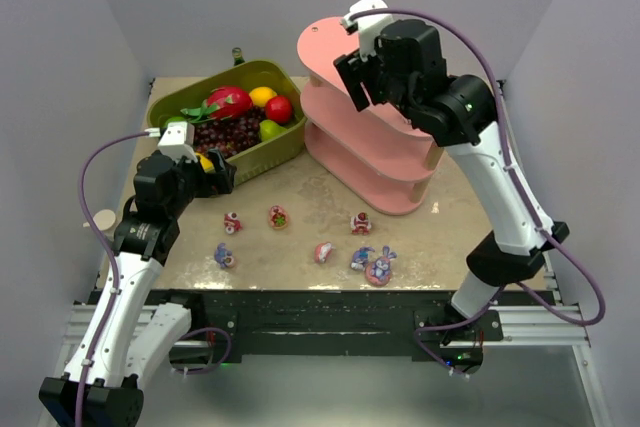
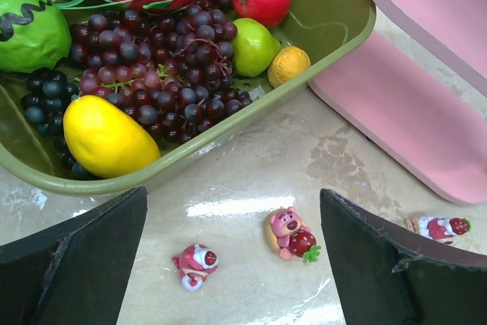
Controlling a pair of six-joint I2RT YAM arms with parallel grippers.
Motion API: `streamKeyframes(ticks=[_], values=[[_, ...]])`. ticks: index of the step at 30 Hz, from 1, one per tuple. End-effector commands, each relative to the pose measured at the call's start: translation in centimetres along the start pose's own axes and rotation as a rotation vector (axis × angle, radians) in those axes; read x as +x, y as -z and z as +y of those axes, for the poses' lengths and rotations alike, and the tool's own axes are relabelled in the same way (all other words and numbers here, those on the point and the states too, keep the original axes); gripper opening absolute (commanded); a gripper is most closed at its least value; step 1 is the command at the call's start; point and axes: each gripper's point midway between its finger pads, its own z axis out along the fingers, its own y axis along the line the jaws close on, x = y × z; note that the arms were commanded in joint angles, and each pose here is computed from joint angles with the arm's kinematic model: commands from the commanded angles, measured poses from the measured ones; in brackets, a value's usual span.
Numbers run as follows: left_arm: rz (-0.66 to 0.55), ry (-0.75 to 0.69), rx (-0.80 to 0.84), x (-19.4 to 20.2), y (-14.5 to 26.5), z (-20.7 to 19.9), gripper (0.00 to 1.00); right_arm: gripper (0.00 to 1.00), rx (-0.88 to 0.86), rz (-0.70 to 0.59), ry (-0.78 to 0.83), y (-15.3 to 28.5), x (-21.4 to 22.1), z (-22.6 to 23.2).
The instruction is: Place and organize the plastic toys onto the shelf
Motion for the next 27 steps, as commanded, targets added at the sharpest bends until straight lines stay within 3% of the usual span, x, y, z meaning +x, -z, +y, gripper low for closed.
streamKeyframes(ticks=[1, 4, 8, 14, 19, 23, 27], values=[[-0.011, 0.016, 0.01, -0.2, -0.1, -0.1, 1.0, 0.78, -0.117, -0.143, -0.028, 3.5, -2.6, 1.1], [-0.012, 0.017, 0.009, -0.3, -0.1, -0.1, 0.99, 0.78, -0.263, -0.204, 0.006, 5.5, -2.8, 4.3], [-0.01, 0.016, 0.013, -0.2, -0.1, -0.1, 0.99, 0.78, -0.484, -0.213, 0.118, 8.0, -0.6, 12.4], [0.0, 0.014, 0.034, 0.1, -0.3, -0.5, 0.99, 0.76, -0.696, -0.111, 0.234, 8.8, 6.2, 21.4], [-0.002, 0.015, 0.041, 0.0, -0.3, -0.6, 1.0, 0.76, -0.907, 0.008, 0.346, 8.3, 15.2, 27.7], [-0.002, 0.015, 0.046, 0.1, -0.2, -0.7, 1.0, 0.71, -0.891, 0.19, 0.444, 5.7, 23.3, 29.2], [0.005, 0.019, 0.055, 0.5, -0.3, -0.8, 1.0, 0.67, -0.81, 0.227, 0.52, 3.2, 26.3, 29.0]])
